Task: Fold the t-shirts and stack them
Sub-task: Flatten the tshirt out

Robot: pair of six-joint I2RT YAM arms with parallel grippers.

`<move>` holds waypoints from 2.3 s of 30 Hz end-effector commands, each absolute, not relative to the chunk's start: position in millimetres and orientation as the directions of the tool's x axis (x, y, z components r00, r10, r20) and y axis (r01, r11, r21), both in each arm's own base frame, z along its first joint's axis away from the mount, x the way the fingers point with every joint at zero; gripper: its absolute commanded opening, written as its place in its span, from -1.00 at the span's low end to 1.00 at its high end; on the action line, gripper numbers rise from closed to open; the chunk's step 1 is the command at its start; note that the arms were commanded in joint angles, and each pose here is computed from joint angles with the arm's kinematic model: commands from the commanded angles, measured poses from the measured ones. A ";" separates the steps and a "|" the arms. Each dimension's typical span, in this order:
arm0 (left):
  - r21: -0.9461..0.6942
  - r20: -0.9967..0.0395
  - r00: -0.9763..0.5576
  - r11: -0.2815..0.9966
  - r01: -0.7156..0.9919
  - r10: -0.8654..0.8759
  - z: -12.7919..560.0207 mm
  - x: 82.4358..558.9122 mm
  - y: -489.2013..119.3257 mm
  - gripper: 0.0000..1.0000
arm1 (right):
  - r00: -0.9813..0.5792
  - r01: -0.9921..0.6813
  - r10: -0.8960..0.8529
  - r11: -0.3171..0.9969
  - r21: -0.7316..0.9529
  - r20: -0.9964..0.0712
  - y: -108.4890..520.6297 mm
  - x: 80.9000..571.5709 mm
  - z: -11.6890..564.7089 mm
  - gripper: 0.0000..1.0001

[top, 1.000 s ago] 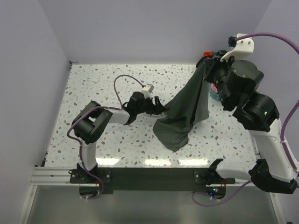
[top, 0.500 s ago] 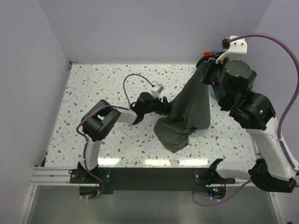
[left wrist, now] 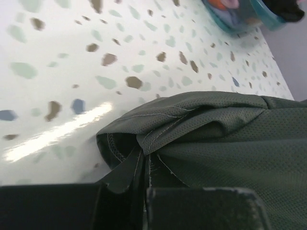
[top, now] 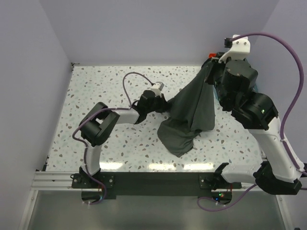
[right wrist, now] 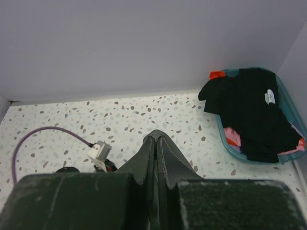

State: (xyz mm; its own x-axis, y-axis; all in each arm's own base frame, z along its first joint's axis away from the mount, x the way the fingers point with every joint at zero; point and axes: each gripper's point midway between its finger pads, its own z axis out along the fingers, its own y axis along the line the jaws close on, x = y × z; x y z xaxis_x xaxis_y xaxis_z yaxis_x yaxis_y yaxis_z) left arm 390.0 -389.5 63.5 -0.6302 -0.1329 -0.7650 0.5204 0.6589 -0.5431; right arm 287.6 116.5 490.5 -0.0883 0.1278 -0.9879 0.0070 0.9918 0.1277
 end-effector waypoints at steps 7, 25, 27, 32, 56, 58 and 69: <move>-0.470 -0.837 -0.382 0.872 0.134 -0.392 225.7 513.7 -217.2 -1.00 | 0.002 0.094 0.117 0.989 0.117 -0.993 129.2 358.5 515.2 -1.00; -0.333 -0.941 0.045 0.940 0.067 -0.336 463.4 488.8 -100.2 -1.00 | 0.012 0.019 0.275 0.961 0.275 -0.961 111.6 430.2 495.8 -1.00; -0.373 -0.926 -0.077 0.927 0.040 -0.369 395.7 470.6 -101.3 -1.00 | -0.129 0.045 0.313 0.950 0.310 -0.941 116.0 424.8 418.4 -1.00; -0.478 -0.811 -0.351 0.876 -0.064 -0.468 206.7 382.9 -101.9 -0.84 | -0.423 0.123 0.370 0.928 0.352 -0.827 121.5 384.4 243.1 -0.87; -0.300 -0.672 -0.446 0.768 -0.566 -0.591 76.9 265.4 -28.2 0.18 | -0.671 0.278 0.403 0.915 0.293 -0.623 100.9 293.7 78.2 0.26; -0.308 -0.657 -0.469 0.778 -0.547 -0.590 72.4 271.5 -35.7 0.10 | -0.667 0.276 0.399 0.917 0.289 -0.629 100.5 296.1 79.7 0.18; -0.263 -0.640 -0.542 0.818 -0.511 -0.545 50.0 279.9 -43.4 0.13 | -0.720 -0.056 0.167 0.953 0.296 -0.674 226.0 290.8 95.2 -0.09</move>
State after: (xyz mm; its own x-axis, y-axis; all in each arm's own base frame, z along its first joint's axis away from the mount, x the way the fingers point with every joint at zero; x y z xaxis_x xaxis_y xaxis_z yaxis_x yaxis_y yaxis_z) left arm 258.4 -37.3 37.1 -0.5683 -0.5595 -0.6033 -0.5511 0.8033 -0.2259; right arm 276.3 176.7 68.1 -0.7740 0.2008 -0.6006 0.0467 0.9639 0.2621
